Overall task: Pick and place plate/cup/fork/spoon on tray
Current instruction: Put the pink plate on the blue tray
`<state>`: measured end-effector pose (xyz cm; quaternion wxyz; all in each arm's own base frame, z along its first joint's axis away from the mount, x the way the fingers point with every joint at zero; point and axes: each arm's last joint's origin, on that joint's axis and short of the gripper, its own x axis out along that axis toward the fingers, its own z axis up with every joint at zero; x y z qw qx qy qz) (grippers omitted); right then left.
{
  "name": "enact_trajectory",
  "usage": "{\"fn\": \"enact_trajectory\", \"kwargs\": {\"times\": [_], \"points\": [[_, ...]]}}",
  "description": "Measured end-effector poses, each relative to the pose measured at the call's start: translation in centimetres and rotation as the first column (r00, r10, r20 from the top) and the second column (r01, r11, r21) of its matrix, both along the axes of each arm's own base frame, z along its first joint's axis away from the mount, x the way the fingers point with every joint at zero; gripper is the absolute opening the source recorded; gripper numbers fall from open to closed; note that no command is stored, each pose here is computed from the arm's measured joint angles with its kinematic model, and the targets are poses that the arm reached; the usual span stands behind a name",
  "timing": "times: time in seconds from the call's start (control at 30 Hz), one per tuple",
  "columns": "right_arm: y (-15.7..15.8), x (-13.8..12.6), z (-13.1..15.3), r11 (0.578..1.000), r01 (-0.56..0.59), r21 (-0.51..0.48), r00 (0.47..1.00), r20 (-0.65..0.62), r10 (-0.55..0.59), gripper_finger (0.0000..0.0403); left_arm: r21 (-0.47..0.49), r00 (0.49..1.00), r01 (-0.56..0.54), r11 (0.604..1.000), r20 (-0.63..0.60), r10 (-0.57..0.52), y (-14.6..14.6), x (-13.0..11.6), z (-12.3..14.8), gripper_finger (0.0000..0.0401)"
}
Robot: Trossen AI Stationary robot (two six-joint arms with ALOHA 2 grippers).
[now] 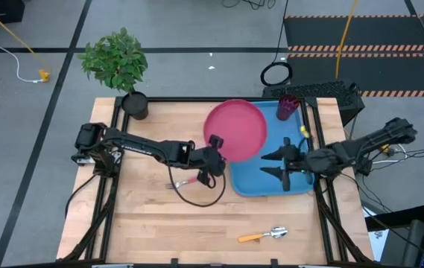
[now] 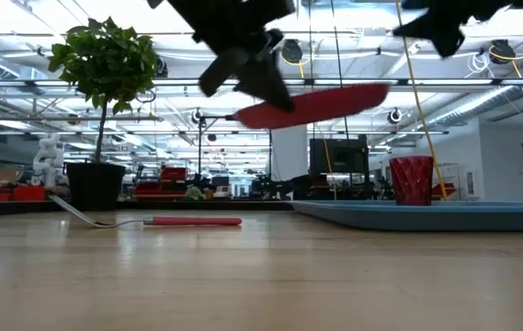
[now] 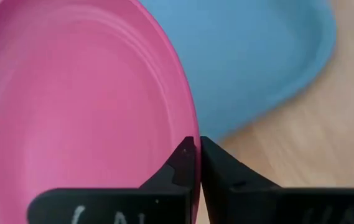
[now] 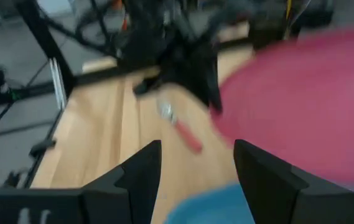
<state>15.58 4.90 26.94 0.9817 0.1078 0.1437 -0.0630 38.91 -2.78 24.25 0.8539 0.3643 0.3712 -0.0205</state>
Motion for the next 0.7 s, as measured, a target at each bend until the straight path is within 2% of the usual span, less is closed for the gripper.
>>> {"fn": "enact_trajectory", "kwargs": {"times": [0.17, 0.3, 0.43, 0.53, 0.7], "points": [[0.5, -1.1, 1.0, 0.993, 0.072, -0.098, 0.994, 0.084, -0.064, 0.0194, 0.008, 0.985, 0.125, 0.992, 0.119, -0.125, 0.2, 1.9, -0.4, 0.0008], [0.8, -1.4, 1.2, 0.982, 0.112, -0.153, 0.99, 0.107, -0.096, 0.0194, 0.036, 0.978, 0.16, 0.986, 0.131, -0.164, 0.6, 3.2, -2.2, 0.0011], [1.0, -1.4, 1.6, 0.979, 0.103, -0.176, 0.988, 0.134, -0.079, 0.0194, 0.054, 0.974, 0.189, 0.981, 0.114, -0.194, 1.1, 4.3, -4.6, 0.0021], [1.1, -1.3, 1.7, 0.979, 0.104, -0.175, 0.986, 0.147, -0.078, 0.0194, 0.054, 0.965, 0.228, 0.972, 0.121, -0.233, 1.4, 5.0, -6.2, 0.0014], [1.3, -0.9, 1.7, 0.978, 0.104, -0.178, 0.985, 0.152, -0.077, 0.0194, 0.031, 0.936, 0.29, 0.956, 0.199, -0.291, 2.0, 6.7, -7.8, 0.0009]]}}
